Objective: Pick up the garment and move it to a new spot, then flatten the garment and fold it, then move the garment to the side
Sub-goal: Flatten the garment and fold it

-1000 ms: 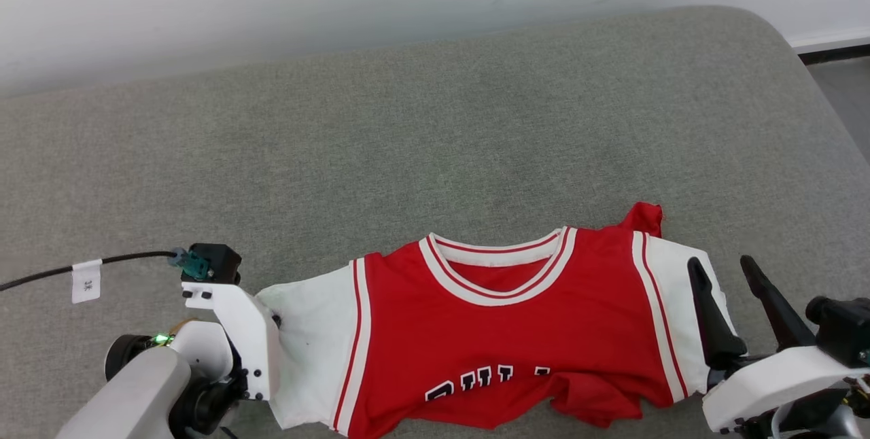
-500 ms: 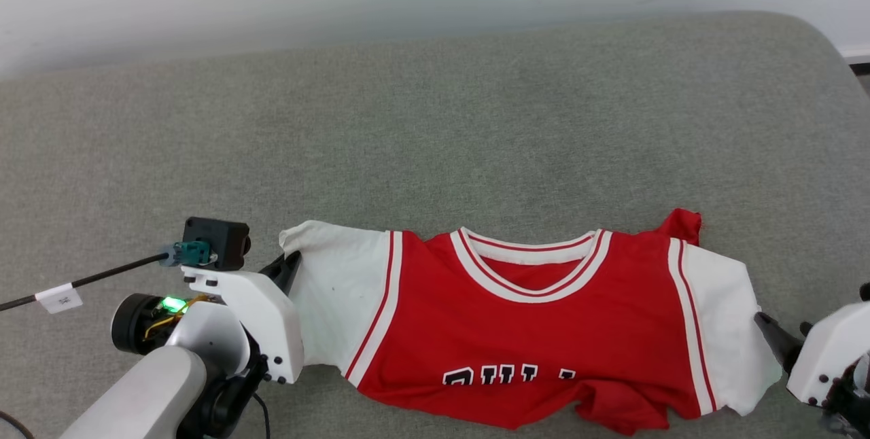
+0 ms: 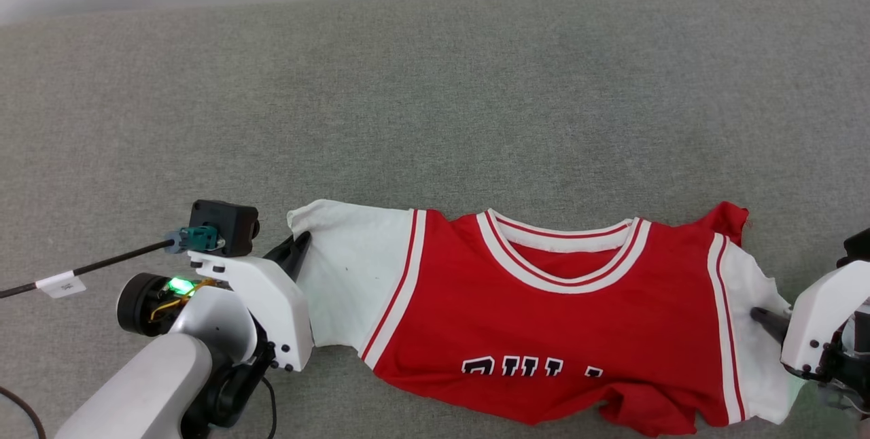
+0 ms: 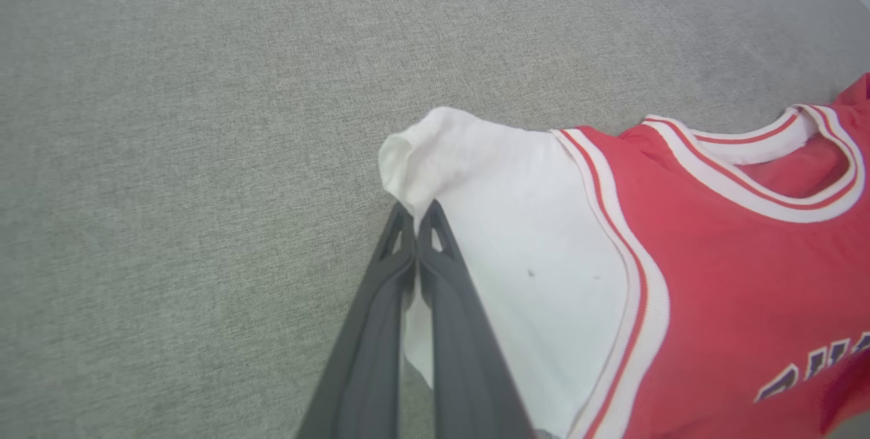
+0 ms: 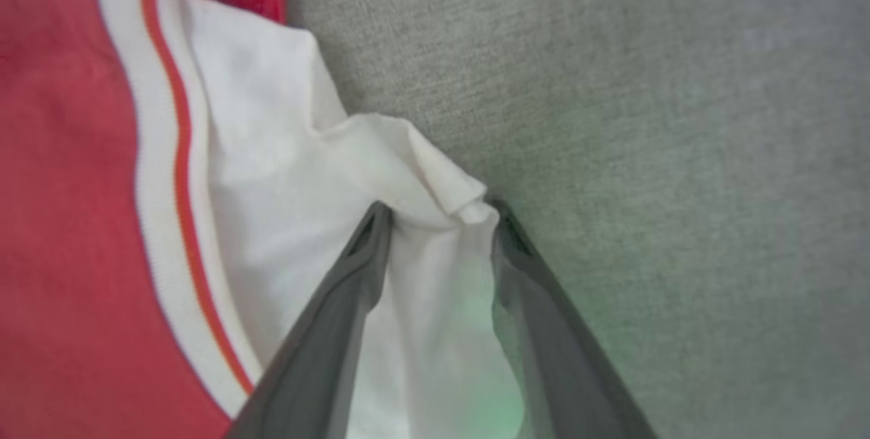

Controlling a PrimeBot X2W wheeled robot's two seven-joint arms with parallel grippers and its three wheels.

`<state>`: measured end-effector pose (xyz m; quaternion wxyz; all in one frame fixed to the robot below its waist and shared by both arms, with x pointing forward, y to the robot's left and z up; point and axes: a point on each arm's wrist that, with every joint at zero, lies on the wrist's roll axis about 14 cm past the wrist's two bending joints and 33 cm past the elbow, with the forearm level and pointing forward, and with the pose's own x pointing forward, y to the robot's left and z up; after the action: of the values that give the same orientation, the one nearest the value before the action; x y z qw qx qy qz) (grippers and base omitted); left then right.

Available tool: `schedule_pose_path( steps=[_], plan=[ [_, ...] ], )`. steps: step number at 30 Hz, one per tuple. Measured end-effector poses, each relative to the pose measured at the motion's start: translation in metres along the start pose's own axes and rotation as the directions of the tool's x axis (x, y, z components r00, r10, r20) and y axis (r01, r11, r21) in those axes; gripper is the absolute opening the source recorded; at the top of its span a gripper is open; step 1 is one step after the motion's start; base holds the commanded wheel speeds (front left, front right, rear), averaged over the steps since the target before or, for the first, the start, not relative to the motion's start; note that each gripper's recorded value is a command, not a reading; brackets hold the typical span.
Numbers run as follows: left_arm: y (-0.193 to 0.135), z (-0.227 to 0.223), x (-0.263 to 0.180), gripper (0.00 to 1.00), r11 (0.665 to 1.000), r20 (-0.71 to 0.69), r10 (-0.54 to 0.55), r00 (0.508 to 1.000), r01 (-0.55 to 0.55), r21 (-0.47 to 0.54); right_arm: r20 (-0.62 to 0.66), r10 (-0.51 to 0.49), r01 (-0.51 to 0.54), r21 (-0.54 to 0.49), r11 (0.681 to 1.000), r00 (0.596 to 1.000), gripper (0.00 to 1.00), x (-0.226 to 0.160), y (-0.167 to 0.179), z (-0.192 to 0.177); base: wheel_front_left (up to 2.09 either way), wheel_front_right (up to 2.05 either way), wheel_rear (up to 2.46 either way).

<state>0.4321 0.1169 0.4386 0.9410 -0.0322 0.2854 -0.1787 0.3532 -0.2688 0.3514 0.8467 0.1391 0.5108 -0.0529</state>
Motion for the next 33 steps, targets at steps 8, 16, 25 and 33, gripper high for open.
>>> schedule_pose_path(
  steps=[8,16,25,33],
  plan=[
    [0.003,0.015,-0.009,0.00,1.000,0.066,0.021,0.998,-0.022,0.016,0.122,-0.007,0.016,-0.068,0.998,0.993,0.00,-0.014,0.002,0.025,0.00,0.00,0.00],
    [0.008,0.068,-0.035,0.00,0.995,0.262,0.065,0.963,-0.081,0.050,0.441,0.020,0.061,-0.170,0.983,0.897,0.00,-0.082,0.017,0.107,0.00,0.00,0.00],
    [0.027,0.170,-0.065,0.00,0.991,0.498,0.108,0.861,-0.132,0.013,0.643,0.108,0.089,-0.267,0.959,0.758,0.00,-0.152,0.056,0.183,0.00,0.00,0.00],
    [0.048,0.232,-0.046,0.00,0.988,0.560,0.126,0.819,-0.155,0.005,0.733,0.186,0.083,-0.314,0.946,0.654,0.00,-0.171,0.094,0.256,0.00,0.00,0.00]
  ],
)
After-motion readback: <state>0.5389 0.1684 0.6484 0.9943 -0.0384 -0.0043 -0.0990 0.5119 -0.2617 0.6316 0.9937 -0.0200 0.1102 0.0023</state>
